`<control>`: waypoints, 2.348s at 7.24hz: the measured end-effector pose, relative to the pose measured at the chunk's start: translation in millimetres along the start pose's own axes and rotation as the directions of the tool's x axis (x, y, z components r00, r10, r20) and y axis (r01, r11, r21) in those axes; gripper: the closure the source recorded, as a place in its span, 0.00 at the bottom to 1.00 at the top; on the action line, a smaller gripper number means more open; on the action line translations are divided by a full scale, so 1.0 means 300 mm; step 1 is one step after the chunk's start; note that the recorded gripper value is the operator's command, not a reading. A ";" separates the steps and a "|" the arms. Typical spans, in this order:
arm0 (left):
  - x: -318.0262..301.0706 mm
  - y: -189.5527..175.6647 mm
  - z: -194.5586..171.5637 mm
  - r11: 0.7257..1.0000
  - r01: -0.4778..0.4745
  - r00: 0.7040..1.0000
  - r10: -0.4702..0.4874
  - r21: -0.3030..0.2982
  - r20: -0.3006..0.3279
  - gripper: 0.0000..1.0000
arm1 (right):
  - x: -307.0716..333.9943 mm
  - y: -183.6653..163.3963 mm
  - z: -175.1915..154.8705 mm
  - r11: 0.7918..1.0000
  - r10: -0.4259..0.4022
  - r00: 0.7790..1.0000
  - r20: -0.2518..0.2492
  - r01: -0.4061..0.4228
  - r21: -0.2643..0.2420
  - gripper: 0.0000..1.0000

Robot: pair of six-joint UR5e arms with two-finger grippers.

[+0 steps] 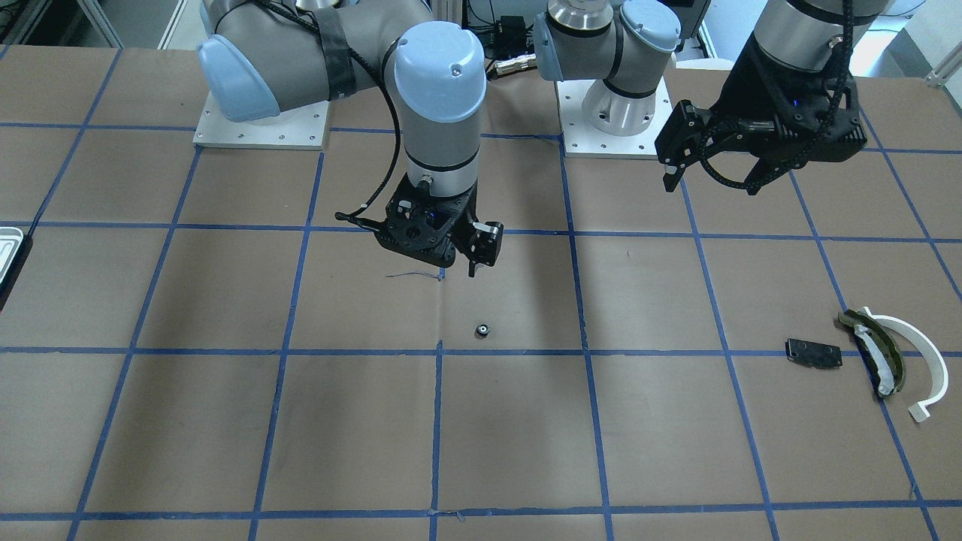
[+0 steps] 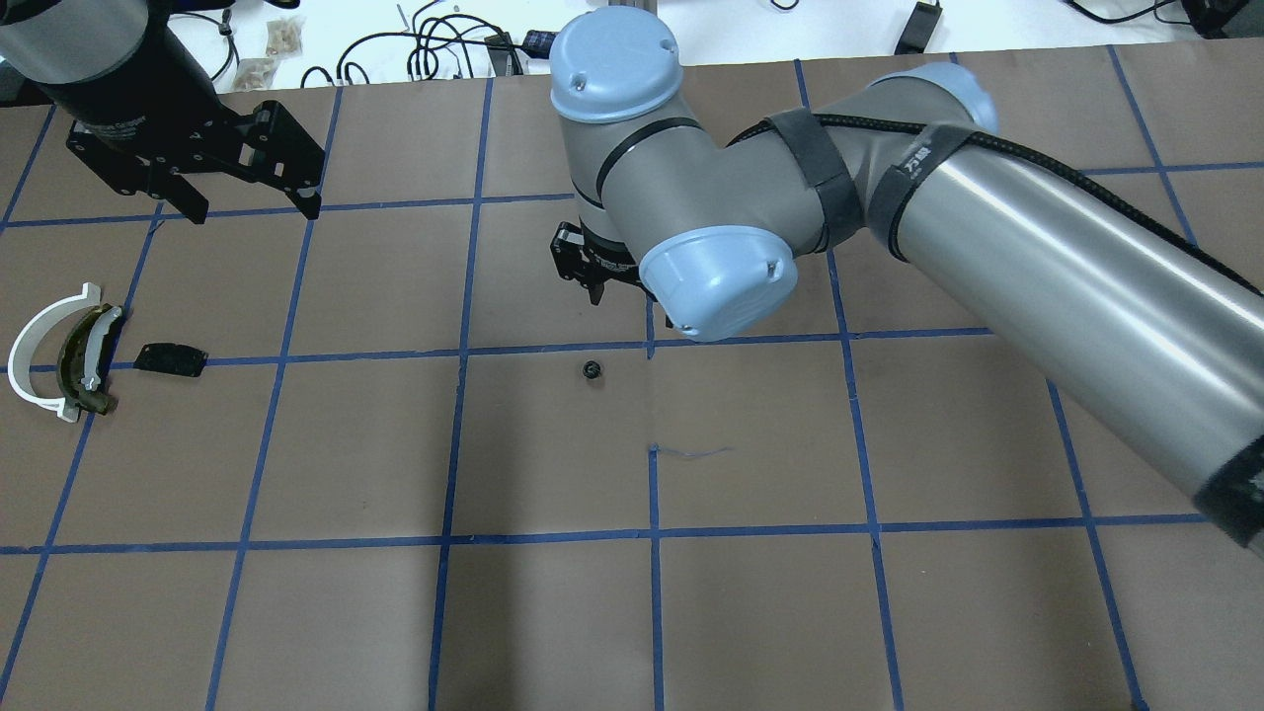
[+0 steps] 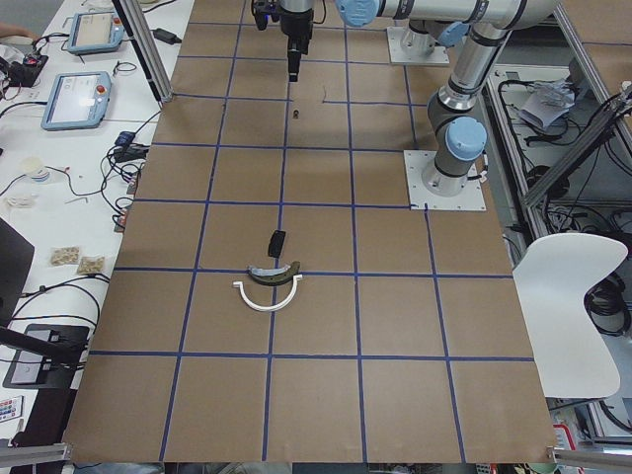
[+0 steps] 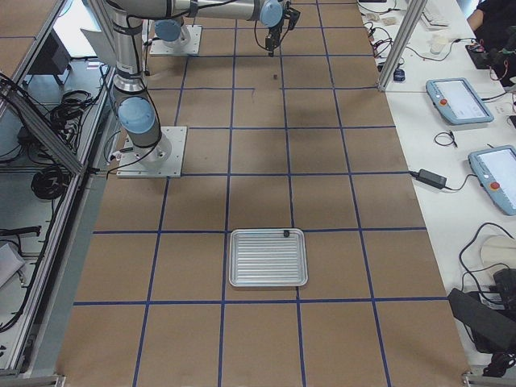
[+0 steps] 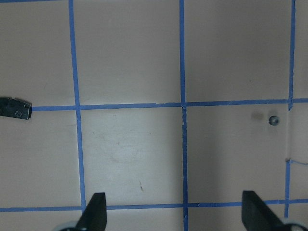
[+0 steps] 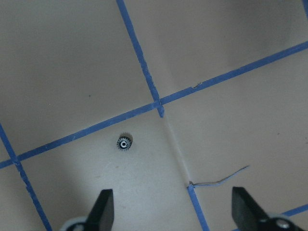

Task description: Place bearing gear from tray to pile

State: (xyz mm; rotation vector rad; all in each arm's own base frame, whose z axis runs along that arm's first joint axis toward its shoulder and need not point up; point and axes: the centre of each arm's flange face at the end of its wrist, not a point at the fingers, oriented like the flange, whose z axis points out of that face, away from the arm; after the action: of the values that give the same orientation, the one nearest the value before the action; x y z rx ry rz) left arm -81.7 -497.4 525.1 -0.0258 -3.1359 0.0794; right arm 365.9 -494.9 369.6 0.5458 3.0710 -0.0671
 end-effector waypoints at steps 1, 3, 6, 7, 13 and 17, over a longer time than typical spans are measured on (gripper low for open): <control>0.001 0.000 0.004 1.000 0.002 1.000 -0.002 -0.003 -0.001 0.00 | 0.089 -0.060 -0.064 0.999 -0.034 0.999 -0.005 0.034 -0.004 0.05; 0.027 -0.036 0.045 0.999 0.027 0.999 -0.028 -0.024 -0.035 0.00 | 0.382 -0.232 -0.206 0.989 -0.145 0.989 -0.021 0.144 -0.029 0.05; 0.342 -0.162 0.254 0.993 0.112 0.984 -0.116 -0.037 -0.133 0.00 | 0.954 -0.513 -0.309 0.939 -0.340 0.940 -0.027 0.338 -0.061 0.06; 0.430 -0.192 0.372 0.993 0.098 0.986 -0.106 -0.067 -0.130 0.00 | 1.166 -0.594 -0.292 0.907 -0.416 0.909 -0.017 0.413 -0.084 0.07; 0.772 -0.073 1.060 0.981 0.101 0.995 -0.102 -0.167 0.005 0.00 | 2.046 -0.951 0.145 0.487 -0.872 0.489 0.008 0.869 -0.084 0.10; 0.758 -0.056 1.133 0.990 0.060 0.998 -0.059 -0.130 0.010 0.10 | 2.282 -1.023 0.417 0.075 -0.997 0.076 -0.027 0.997 0.025 0.17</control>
State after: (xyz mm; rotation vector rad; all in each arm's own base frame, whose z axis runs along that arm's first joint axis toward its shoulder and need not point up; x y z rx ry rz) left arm -311.0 -527.5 187.4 0.0676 -3.1391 -0.1260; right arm -380.6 -553.0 236.8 -1.7107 2.6592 -0.1296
